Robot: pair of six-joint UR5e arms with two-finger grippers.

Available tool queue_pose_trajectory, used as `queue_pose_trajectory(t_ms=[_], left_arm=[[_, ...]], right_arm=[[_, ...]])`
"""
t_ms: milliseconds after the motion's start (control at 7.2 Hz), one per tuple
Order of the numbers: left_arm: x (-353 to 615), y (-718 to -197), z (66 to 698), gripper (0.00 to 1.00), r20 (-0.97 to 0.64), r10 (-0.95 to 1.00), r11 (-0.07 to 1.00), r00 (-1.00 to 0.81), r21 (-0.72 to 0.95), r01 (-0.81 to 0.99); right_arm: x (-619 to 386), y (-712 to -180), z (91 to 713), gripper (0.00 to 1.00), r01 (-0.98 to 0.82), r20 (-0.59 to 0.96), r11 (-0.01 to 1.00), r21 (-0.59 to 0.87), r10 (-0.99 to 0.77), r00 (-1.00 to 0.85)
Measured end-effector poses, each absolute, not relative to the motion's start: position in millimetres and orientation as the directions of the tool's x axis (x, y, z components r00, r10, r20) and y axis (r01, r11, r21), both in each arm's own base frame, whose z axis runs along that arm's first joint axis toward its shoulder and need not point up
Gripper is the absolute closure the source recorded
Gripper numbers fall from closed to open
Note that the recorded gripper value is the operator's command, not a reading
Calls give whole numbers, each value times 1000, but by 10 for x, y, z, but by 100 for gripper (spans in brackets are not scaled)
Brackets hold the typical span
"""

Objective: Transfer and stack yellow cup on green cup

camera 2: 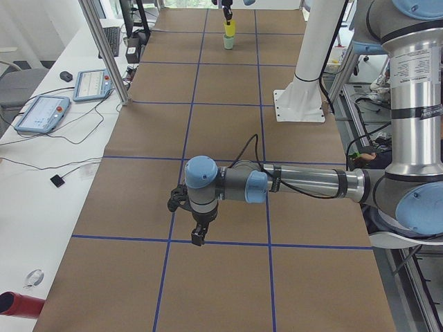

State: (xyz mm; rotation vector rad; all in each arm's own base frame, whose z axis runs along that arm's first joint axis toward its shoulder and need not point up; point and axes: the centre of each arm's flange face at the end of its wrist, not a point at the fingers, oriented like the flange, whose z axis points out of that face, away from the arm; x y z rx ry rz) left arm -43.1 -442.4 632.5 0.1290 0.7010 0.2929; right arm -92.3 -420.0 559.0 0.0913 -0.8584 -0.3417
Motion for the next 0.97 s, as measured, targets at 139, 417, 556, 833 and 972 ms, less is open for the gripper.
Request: queue_pose_trajectory(t_ms=[139, 417, 556, 833, 972], left_arm=[[-431, -4423, 6328, 0, -616, 307, 951, 726, 214, -222], [-431, -4423, 6333, 0, -616, 307, 952, 726, 213, -222], [-431, -4422, 6334, 0, -616, 306, 952, 726, 212, -222], [-432, -4416, 6340, 0, -616, 306, 952, 726, 211, -222], [-432, -4407, 6344, 0, -617, 305, 952, 726, 210, -222]], right_arm=[[-937, -4201, 5590, 100, 261, 725, 941, 215, -332, 603], [-952, -4217, 5591, 100, 262, 724, 941, 216, -334, 604], [-965, -4247, 5589, 100, 262, 723, 940, 217, -336, 604], [-989, -4302, 5595, 100, 263, 723, 940, 218, -337, 603], [-994, -4311, 5596, 67, 263, 723, 940, 219, -337, 603]])
